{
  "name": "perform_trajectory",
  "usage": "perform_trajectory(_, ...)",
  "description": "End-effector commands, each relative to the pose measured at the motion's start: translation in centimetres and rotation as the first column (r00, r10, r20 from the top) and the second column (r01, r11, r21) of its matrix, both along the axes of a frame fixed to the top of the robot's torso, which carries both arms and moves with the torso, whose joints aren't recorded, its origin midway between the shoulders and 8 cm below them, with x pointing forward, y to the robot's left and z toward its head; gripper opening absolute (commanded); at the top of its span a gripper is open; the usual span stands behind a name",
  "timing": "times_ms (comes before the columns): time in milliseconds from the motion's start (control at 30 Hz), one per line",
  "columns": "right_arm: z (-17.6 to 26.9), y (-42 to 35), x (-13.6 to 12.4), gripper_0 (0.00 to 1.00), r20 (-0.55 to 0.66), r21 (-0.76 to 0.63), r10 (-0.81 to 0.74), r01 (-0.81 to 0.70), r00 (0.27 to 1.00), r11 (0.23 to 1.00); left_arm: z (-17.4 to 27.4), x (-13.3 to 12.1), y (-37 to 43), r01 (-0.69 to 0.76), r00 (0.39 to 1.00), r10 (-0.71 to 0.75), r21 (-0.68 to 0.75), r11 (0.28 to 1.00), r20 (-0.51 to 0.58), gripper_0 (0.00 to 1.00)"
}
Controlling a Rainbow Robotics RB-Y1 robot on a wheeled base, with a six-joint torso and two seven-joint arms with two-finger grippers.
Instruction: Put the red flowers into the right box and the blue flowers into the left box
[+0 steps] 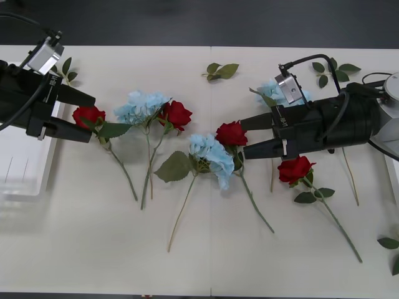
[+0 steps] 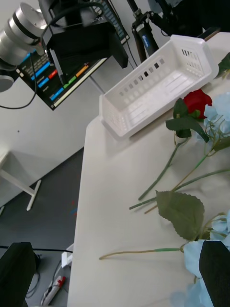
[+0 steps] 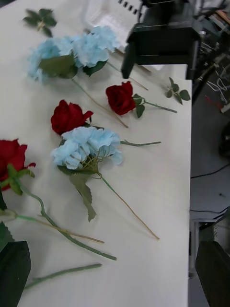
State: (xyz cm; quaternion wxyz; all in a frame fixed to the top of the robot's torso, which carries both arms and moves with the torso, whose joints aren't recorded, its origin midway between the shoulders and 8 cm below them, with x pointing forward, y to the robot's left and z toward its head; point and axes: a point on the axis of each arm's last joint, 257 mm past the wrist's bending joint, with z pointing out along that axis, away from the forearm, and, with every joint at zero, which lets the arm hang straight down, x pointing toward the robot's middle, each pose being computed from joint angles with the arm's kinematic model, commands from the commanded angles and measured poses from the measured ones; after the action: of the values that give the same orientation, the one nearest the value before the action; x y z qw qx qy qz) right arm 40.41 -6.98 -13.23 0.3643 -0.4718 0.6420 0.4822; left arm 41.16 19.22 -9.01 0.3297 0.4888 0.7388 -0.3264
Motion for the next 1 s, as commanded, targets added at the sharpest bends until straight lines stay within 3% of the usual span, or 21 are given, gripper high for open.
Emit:
perform_trajectory(33,1.8,-2.0,1.5,1.00,0.060,-0.130,0.007,0.001,0.998,0.991,-1.9,0.3,1.4,-0.178,0.977,0.183,0.055,0.982,-0.113,1.00)
perform_trajectory(200,0.7,-6.3,2.5,1.00,-0.122,-0.342,-0.139,0.090,0.983,0.935,-4.1,2.1,3.0,-0.384,0.906,0.396,0.100,0.918,-0.150,1.00)
perform_trajectory(300,-0.3,-9.1,2.7,1.00,-0.241,-0.472,-0.290,0.149,0.926,0.869,-5.4,3.5,4.7,-0.509,0.832,0.526,0.135,0.850,-0.178,1.00)
perform_trajectory(400,-1.6,-12.5,2.7,1.00,-0.319,-0.603,-0.471,0.207,0.823,0.770,-6.7,4.5,6.3,-0.621,0.730,0.645,0.176,0.764,-0.225,1.00)
perform_trajectory(567,-3.2,-19.0,3.5,1.00,-0.226,-0.765,-0.657,0.286,0.720,0.577,-8.3,6.1,8.7,-0.761,0.559,0.789,0.220,0.610,-0.255,1.00)
perform_trajectory(667,-4.1,-24.0,4.1,1.00,-0.120,-0.842,-0.757,0.338,0.643,0.421,-9.5,7.0,9.8,-0.824,0.450,0.854,0.247,0.509,-0.261,1.00)
perform_trajectory(867,-5.3,-29.6,5.7,1.00,-0.005,-0.873,-0.830,0.402,0.558,0.275,-11.6,8.2,10.4,-0.887,0.277,0.928,0.306,0.346,-0.248,1.00)
perform_trajectory(1000,-6.8,-31.7,6.6,1.00,0.041,-0.864,-0.855,0.447,0.517,0.229,-12.7,9.4,10.8,-0.902,0.206,0.952,0.334,0.275,-0.228,1.00)
